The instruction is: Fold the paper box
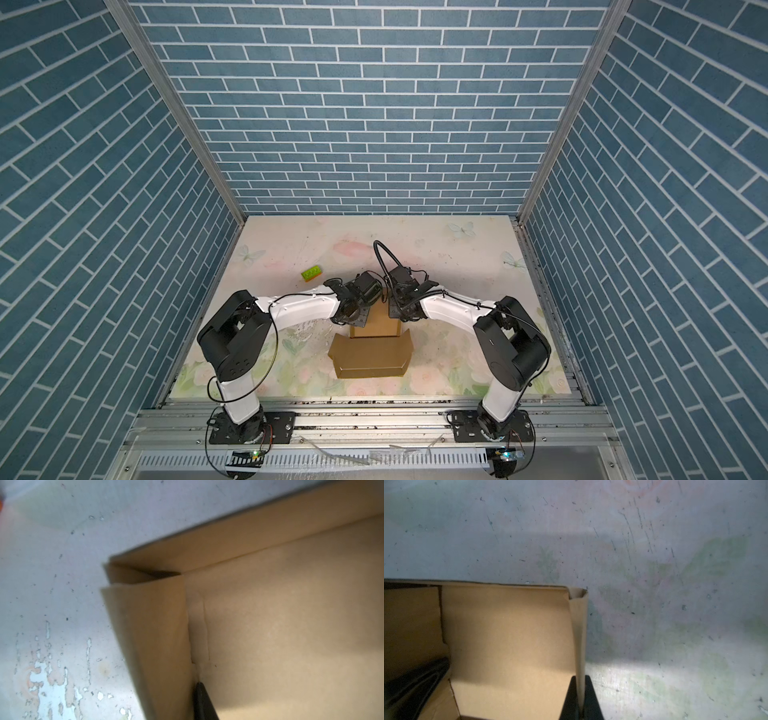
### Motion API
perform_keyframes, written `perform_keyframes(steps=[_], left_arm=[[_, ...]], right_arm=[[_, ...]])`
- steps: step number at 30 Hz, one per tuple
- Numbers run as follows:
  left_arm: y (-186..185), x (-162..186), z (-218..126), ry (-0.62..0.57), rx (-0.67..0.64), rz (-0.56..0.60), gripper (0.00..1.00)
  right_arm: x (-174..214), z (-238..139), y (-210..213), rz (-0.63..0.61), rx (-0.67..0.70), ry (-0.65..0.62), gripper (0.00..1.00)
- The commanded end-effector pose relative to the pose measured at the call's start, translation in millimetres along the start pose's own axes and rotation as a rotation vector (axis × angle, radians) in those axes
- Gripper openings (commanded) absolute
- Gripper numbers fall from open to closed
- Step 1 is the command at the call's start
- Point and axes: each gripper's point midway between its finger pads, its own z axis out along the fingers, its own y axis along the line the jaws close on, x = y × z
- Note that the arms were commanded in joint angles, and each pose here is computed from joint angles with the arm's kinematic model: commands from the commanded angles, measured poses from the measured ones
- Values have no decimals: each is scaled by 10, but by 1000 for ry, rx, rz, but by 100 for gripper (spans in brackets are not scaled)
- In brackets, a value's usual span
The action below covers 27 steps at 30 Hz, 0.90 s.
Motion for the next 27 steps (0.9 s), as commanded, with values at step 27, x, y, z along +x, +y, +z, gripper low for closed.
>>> perform_keyframes(steps=[27], left_arm=[[-74, -222, -600, -253, 260, -145, 55]], right_arm=[[-140, -309, -3, -81, -40, -204, 0]])
